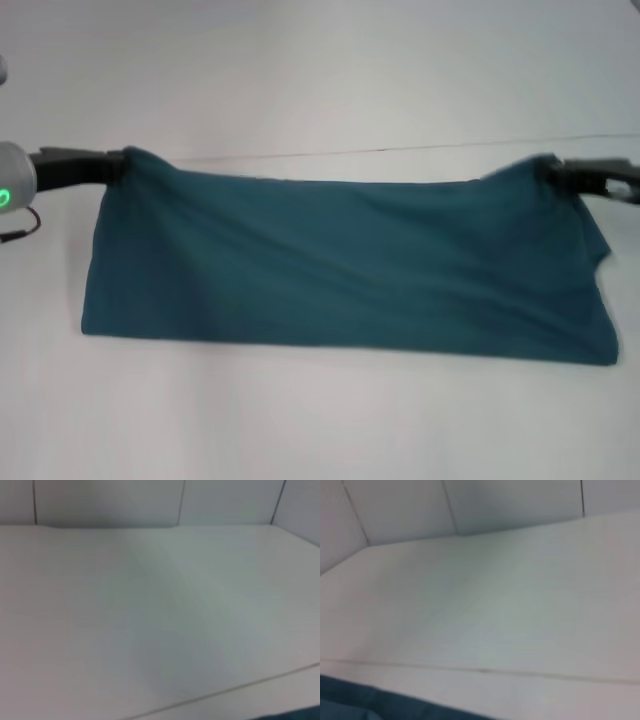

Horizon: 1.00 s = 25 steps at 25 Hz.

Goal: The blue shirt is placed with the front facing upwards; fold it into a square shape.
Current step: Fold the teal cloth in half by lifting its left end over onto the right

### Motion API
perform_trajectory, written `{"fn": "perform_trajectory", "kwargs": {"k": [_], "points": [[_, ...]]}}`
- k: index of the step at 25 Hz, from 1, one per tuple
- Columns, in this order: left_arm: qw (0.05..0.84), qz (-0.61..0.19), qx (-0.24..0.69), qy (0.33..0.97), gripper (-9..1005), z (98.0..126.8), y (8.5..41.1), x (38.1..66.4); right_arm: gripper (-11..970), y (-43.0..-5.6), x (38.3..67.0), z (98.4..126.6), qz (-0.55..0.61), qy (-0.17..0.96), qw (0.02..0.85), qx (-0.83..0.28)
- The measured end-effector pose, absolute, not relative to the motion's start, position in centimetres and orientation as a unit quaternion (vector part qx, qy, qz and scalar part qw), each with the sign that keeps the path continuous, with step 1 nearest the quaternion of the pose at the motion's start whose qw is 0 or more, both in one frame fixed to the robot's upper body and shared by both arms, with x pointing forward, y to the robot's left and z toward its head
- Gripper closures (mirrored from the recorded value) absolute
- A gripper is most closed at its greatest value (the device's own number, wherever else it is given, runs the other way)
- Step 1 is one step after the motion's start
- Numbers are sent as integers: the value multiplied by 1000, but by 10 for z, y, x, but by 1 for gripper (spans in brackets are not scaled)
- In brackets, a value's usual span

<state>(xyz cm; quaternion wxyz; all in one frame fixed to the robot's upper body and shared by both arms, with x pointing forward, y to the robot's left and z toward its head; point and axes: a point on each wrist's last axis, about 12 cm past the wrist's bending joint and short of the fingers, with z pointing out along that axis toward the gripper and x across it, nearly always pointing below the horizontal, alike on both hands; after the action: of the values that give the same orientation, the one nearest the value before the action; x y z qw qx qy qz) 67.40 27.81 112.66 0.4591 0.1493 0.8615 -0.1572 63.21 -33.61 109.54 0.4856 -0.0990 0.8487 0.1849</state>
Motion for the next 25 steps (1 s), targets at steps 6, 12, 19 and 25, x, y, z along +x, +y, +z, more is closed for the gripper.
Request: {"fn": "perform_trajectory", "kwargs": {"k": [6,12,19,25], "points": [[470,-148,137,859,981,1129,278,678,917,-320,651,1105,160,846,495,-114],[474,-141,132,859,979,1126,274,678,915,-317,653,1105,151,848,496,-115],[477,-135,130,859,978,1125,270,680,912,-314,654,1103,146,847,499,-116],[479,-129,124,860,977,1120,265,679,911,-308,660,1100,122,848,503,-118]]}}
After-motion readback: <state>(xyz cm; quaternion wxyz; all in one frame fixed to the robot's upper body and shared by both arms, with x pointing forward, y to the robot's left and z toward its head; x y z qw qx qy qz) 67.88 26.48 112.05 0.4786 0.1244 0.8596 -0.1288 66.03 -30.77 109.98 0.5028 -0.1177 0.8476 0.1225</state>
